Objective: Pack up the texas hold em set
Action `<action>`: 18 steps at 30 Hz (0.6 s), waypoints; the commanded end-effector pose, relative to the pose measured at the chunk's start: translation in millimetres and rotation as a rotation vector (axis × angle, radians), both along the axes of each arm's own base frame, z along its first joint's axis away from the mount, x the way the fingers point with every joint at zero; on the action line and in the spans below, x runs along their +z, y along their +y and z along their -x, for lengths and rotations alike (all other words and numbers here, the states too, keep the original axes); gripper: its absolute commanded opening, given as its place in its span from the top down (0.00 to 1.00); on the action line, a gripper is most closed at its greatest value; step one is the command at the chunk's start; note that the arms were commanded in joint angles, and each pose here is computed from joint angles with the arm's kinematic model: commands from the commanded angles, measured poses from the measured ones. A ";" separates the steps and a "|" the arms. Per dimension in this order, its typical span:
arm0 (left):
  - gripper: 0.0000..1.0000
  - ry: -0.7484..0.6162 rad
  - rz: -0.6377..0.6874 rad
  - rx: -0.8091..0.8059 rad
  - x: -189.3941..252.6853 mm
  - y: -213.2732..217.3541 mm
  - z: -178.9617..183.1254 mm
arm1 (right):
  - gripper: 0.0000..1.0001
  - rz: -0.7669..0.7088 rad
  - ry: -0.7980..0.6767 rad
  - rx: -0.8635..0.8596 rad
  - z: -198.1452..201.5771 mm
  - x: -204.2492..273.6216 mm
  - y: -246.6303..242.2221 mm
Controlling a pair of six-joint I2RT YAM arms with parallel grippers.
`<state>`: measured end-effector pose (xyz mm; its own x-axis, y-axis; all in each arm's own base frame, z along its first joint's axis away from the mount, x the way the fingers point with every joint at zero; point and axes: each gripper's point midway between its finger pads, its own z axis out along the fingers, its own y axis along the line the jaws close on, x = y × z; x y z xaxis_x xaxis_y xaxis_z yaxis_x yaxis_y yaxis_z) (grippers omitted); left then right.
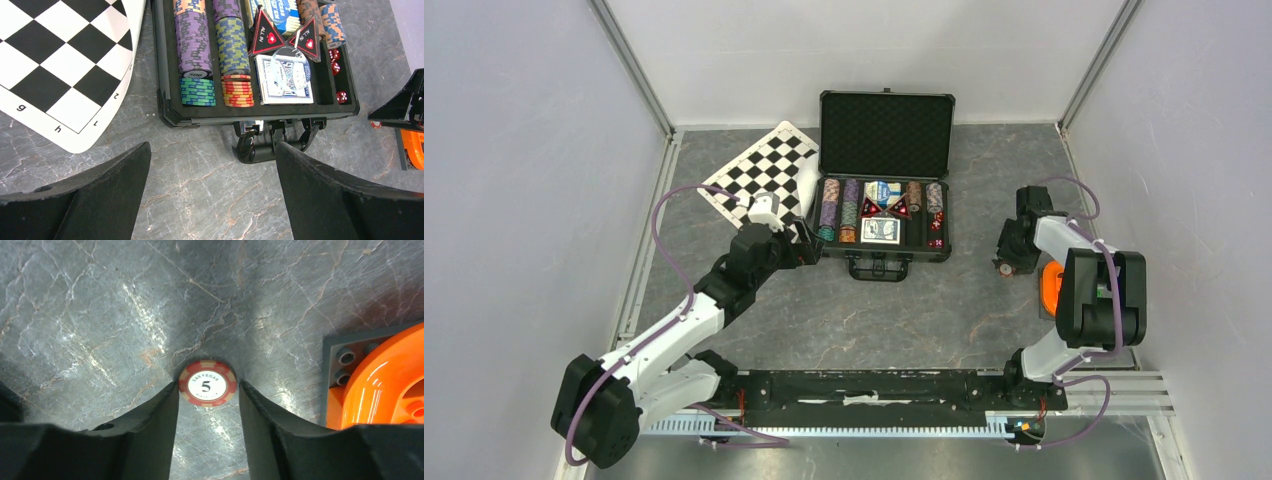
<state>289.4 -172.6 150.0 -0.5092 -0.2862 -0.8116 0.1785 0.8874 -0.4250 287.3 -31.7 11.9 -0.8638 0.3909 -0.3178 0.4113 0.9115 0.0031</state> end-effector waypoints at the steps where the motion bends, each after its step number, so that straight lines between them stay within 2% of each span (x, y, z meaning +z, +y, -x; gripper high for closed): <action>1: 0.00 -0.046 -0.003 -0.002 11.4 1.8 -3.8 | 0.51 -0.018 0.033 -0.001 8.7 -21.2 1.6; 3: 0.00 -0.044 -0.005 -0.002 10.4 1.8 -3.6 | 0.57 -0.029 0.027 -0.004 9.6 -21.9 3.9; 5: 0.00 -0.044 -0.003 -0.003 10.9 1.6 -3.5 | 0.59 -0.039 0.027 -0.002 11.4 -22.8 5.9; 9: 0.00 -0.045 -0.005 -0.002 10.8 1.7 -3.6 | 0.59 -0.064 0.015 0.012 12.4 -15.4 10.8; 18: 0.00 -0.037 -0.008 -0.006 7.6 0.5 -4.4 | 0.58 -0.177 -0.103 0.070 5.5 33.2 33.7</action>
